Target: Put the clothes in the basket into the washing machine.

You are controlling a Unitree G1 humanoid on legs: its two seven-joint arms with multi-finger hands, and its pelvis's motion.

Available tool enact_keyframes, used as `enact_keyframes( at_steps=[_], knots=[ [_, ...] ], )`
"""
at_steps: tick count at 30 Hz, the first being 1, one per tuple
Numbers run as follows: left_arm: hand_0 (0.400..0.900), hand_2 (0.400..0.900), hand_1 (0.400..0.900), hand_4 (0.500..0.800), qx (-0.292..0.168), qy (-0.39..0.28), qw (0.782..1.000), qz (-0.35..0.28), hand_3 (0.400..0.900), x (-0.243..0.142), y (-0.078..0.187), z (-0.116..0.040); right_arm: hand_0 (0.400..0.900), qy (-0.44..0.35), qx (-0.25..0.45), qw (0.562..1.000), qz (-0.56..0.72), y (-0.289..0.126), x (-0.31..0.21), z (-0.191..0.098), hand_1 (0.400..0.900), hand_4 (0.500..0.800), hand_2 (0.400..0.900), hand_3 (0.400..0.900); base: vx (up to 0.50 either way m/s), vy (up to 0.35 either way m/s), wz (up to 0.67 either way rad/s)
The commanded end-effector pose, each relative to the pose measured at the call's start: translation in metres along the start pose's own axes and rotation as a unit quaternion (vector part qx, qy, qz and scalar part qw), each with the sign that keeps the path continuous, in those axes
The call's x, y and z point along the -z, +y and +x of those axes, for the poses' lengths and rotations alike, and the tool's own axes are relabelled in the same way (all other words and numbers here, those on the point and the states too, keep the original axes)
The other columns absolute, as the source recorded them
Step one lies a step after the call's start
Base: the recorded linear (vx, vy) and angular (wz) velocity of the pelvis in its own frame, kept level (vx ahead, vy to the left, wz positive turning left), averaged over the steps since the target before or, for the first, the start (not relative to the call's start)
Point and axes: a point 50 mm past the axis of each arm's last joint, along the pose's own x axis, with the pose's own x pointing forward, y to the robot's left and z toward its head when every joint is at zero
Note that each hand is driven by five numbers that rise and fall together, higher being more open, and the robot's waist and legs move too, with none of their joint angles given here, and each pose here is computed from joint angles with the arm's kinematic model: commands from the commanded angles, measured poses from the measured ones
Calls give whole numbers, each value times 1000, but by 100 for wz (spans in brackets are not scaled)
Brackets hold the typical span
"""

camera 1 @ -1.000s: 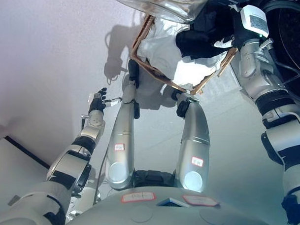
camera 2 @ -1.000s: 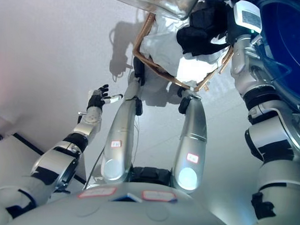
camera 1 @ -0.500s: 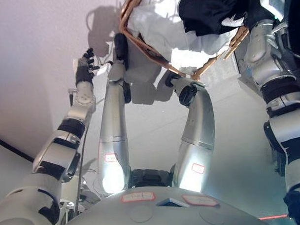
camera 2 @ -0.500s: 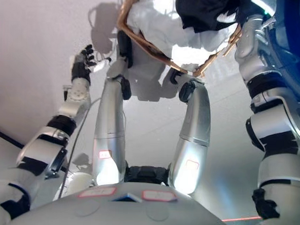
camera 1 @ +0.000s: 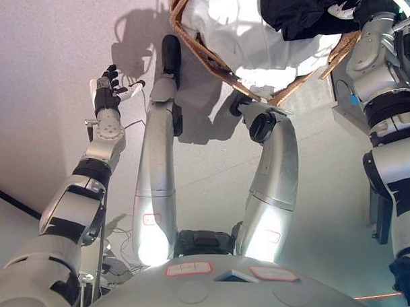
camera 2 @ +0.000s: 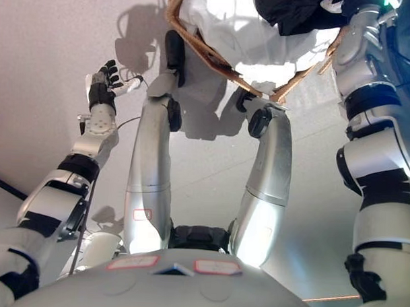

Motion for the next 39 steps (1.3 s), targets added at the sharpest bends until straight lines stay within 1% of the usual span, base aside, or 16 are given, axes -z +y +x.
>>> enact_keyframes(
  at_steps=[1,4,12,16,17,18,19,20,21,23,27,29,31,34,38,39],
  knots=[
    [900,900,900,800,-37,62,997,13,900,40,9,-10,400,16,-44,999,-17,28,25,-19,400,500,400,400,18,29,-17],
    [900,900,900,800,-38,65,997,17,900,40,9,-9,400,18,-32,999,13,23,20,-16,400,500,400,400,26,12,-13],
    [900,900,900,800,-43,86,995,36,900,52,14,-11,400,80,-23,988,130,26,32,-18,400,500,400,400,48,25,-17],
    [900,900,900,800,-42,108,992,42,900,66,16,-16,400,140,-4,951,275,34,42,-26,400,500,400,400,78,28,-17],
    [900,900,900,800,-42,108,992,42,900,66,16,-16,400,140,-4,951,275,34,42,-26,400,500,400,400,107,25,-10],
    [900,900,900,800,-39,119,991,43,900,74,16,-20,400,177,12,917,357,39,52,-32,400,500,400,400,112,27,-12],
    [900,900,900,800,-39,124,990,44,900,77,16,-22,400,185,20,902,391,39,53,-33,400,500,400,400,112,27,-13],
    [900,900,900,800,-39,124,990,45,900,77,17,-22,400,186,20,901,391,40,53,-33,400,500,400,400,4,61,-19],
    [900,900,900,800,-34,134,989,47,900,86,14,-28,400,220,49,849,479,44,60,-39,400,500,400,400,0,51,-18],
    [900,900,900,800,-28,149,987,49,900,97,13,-36,400,244,80,790,556,47,66,-44,400,500,400,400,71,57,-20],
    [900,900,900,800,-19,178,982,51,900,119,10,-52,400,249,140,722,630,36,75,-45,400,500,400,400,89,84,-25],
    [900,900,900,800,-15,194,979,55,900,130,9,-61,400,245,161,708,643,28,78,-43,400,500,400,400,93,77,-30],
    [900,900,900,800,-14,201,978,53,900,134,9,-64,400,238,169,712,639,19,78,-39,400,500,400,400,58,51,-22],
    [900,900,900,800,-7,221,974,55,900,146,4,-76,400,219,218,696,648,-8,78,-28,400,500,400,400,71,29,-25],
    [900,900,900,800,1,216,975,47,900,145,-3,-78,400,195,233,699,647,-32,75,-17,400,500,400,400,33,-8,-4],
    [900,900,900,800,5,213,976,34,900,144,-7,-79,400,191,259,687,652,-47,79,-15,400,500,400,400,46,-6,5]
  ],
)
